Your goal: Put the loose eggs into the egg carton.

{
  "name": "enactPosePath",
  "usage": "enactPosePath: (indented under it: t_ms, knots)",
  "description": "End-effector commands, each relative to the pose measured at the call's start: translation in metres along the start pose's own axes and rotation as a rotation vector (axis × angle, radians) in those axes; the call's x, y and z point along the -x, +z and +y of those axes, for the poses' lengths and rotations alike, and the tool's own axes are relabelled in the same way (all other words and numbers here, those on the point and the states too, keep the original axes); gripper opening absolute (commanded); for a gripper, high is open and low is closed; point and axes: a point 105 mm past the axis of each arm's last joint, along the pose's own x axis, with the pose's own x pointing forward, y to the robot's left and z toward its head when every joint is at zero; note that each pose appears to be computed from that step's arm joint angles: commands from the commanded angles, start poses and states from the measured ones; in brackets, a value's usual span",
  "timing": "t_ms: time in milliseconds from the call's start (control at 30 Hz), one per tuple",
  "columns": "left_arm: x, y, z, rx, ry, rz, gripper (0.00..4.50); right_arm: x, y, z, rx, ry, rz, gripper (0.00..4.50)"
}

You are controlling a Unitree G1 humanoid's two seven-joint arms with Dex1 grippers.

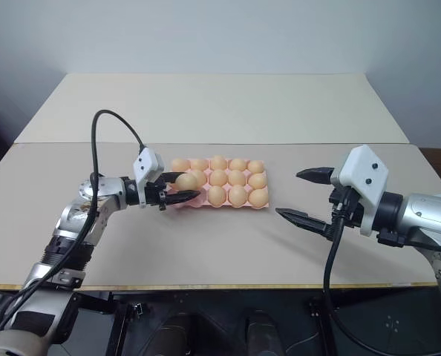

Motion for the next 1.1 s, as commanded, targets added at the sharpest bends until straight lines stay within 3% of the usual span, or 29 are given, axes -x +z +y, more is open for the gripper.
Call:
enactPosePath:
  t_ms: [33, 133, 167, 333, 533, 633, 833, 1100]
  knots:
    - [0.002, 0.018, -0.004, -0.040, -0.074, -0.048, 3.53, 0.004, 0.010, 0.002, 0.032, -0.017, -0.019, 4.50]
    - [0.004, 0.022, -0.003, -0.042, -0.076, -0.071, 4.43, 0.005, 0.009, 0.001, 0.028, -0.032, -0.015, 4.50]
    - [0.004, 0.024, -0.002, -0.042, -0.069, -0.079, 4.47, 0.005, 0.009, 0.000, 0.027, -0.039, -0.014, 4.50]
    - [0.023, 0.041, 0.017, -0.065, 0.024, -0.126, 4.47, 0.004, 0.010, -0.002, 0.030, -0.039, -0.017, 4.50]
    - [0.085, 0.052, 0.033, -0.096, 0.152, -0.117, 4.47, 0.007, 0.011, -0.007, 0.042, -0.021, -0.023, 4.50]
    - [0.132, 0.045, 0.024, -0.105, 0.226, -0.049, 4.47, 0.008, 0.009, -0.015, 0.043, -0.027, -0.027, 4.50]
    - [0.191, 0.032, 0.001, -0.037, 0.368, 0.013, 4.47, 0.002, 0.003, -0.021, 0.040, -0.007, -0.034, 4.50]
    - [0.196, 0.031, -0.016, 0.005, 0.390, 0.010, 4.47, -0.002, 0.003, -0.022, 0.040, 0.012, -0.052, 4.50]
